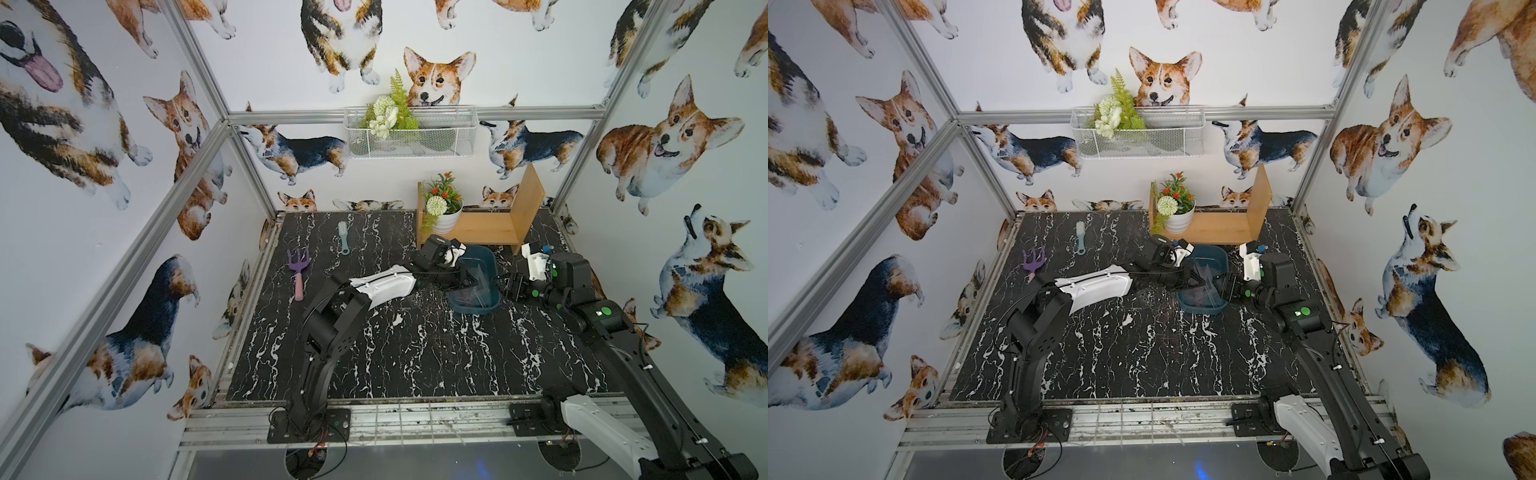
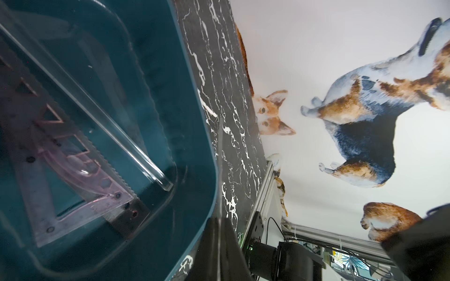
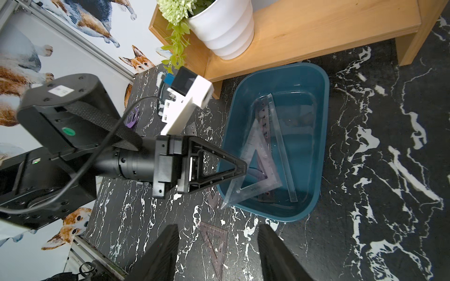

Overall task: Put the scattered rulers into the storage box
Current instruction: Place the ruler in the storage box.

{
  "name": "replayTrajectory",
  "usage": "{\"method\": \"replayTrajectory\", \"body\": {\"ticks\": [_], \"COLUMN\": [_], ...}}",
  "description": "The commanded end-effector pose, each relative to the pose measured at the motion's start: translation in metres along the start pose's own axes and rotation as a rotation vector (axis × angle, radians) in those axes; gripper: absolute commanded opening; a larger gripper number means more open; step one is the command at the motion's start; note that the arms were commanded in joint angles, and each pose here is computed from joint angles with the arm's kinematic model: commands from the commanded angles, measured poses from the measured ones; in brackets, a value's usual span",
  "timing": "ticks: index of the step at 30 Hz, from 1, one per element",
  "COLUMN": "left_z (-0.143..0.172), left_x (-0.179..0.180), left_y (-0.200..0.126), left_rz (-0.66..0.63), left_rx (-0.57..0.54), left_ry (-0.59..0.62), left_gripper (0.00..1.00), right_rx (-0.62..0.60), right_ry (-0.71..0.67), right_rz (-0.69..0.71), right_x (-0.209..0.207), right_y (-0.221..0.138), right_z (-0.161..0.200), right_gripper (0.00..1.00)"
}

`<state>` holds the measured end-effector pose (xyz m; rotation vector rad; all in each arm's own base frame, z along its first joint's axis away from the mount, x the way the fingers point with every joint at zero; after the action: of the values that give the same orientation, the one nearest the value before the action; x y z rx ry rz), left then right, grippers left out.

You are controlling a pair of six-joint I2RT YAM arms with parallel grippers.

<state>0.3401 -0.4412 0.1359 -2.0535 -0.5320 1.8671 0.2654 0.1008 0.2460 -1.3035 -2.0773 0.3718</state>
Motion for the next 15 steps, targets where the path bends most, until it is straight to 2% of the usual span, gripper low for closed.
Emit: {"method": "replayTrajectory", "body": {"ticks": [1, 15], "left_z": [0.000, -0.005], "left_x": [0.006, 0.030], "left_y": [0.009, 0.042], "left_rz": [-0.036, -0.218], "left_rx": [0.003, -0.004], "left_ry": [0.014, 0.063], "left_gripper": [0.00, 0.00], "right_rx": [0.003, -0.008], "right_ry": [-0.005, 0.000], "right_rz": [-0.019, -0.036], "right_x": [0.003, 0.005], "right_y": [-0.002, -0.006], "right_z": [0.002, 0.006], "right_gripper": [0.58, 0.58]}}
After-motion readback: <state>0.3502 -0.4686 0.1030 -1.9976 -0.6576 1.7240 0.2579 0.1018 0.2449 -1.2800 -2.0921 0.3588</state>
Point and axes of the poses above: each gripper's point midway between its finger pads, its own y axis out along the fingers, its own x axis along the line the jaws close on, z = x × y, the point moved 1 cm from there along -y, back along the fingers, and after that the axes turned 13 degrees about -y, right-handed, at the moved point
